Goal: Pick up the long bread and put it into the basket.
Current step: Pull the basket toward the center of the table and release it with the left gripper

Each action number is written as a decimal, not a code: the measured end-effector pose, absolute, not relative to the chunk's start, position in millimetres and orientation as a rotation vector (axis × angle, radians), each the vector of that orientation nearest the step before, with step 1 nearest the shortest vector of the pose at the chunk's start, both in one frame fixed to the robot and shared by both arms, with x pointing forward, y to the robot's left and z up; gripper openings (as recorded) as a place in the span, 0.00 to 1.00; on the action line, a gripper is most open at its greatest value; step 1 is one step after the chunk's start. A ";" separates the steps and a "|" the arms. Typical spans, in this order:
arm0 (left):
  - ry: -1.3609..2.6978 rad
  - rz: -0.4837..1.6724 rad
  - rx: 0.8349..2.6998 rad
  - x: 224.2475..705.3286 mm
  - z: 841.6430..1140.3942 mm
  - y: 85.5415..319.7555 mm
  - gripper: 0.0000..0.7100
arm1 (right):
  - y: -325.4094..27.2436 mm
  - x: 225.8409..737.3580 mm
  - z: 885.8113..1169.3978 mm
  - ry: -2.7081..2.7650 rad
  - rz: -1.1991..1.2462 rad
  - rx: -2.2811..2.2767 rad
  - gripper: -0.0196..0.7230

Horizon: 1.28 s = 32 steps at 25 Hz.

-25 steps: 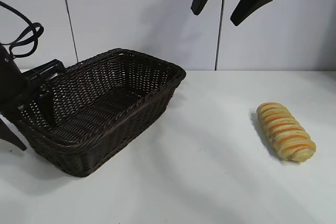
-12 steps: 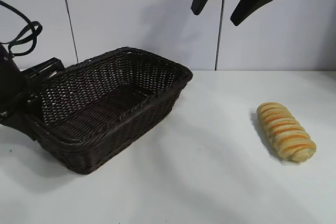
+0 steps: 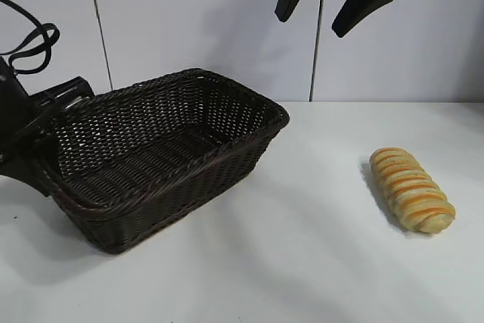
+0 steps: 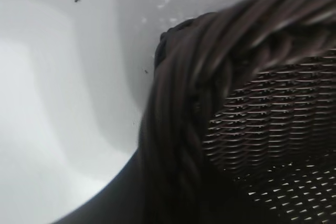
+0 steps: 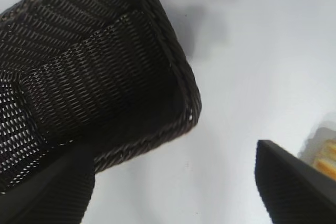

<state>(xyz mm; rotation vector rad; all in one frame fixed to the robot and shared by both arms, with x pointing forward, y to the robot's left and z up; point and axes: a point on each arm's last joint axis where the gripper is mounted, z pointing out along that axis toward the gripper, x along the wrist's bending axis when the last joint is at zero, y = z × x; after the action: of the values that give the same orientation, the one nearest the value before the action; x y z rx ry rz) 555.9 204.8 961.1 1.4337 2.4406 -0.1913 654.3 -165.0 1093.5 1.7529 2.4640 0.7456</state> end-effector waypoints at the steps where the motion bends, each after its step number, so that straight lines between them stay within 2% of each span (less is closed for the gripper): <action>1: 2.431 -0.197 1.448 557.4 964.5 204.0 0.14 | -165.0 654.3 1093.5 2.464 0.746 1.753 0.83; 11: 2.295 -0.177 1.572 570.6 989.2 198.9 0.14 | -165.0 654.3 1093.5 2.464 0.746 1.753 0.83; 20: 2.118 -0.243 1.915 576.3 978.9 194.0 0.14 | -164.8 654.3 1093.5 2.465 0.748 1.754 0.83; 25: 1.970 -0.265 2.058 591.0 987.4 188.1 0.14 | -164.8 654.2 1093.6 2.465 0.749 1.754 0.83; 29: 1.919 -0.325 2.086 603.3 985.9 191.3 0.14 | -164.6 654.2 1093.6 2.465 0.751 1.755 0.83; 32: 1.909 -0.380 2.048 610.8 981.8 202.1 0.14 | -164.2 654.1 1093.7 2.467 0.757 1.757 0.83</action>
<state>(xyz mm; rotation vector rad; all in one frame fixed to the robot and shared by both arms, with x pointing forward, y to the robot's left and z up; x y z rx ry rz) 610.8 202.1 981.8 2.0480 1.9093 -0.3798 654.1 -164.2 1093.7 1.7574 2.4666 0.7567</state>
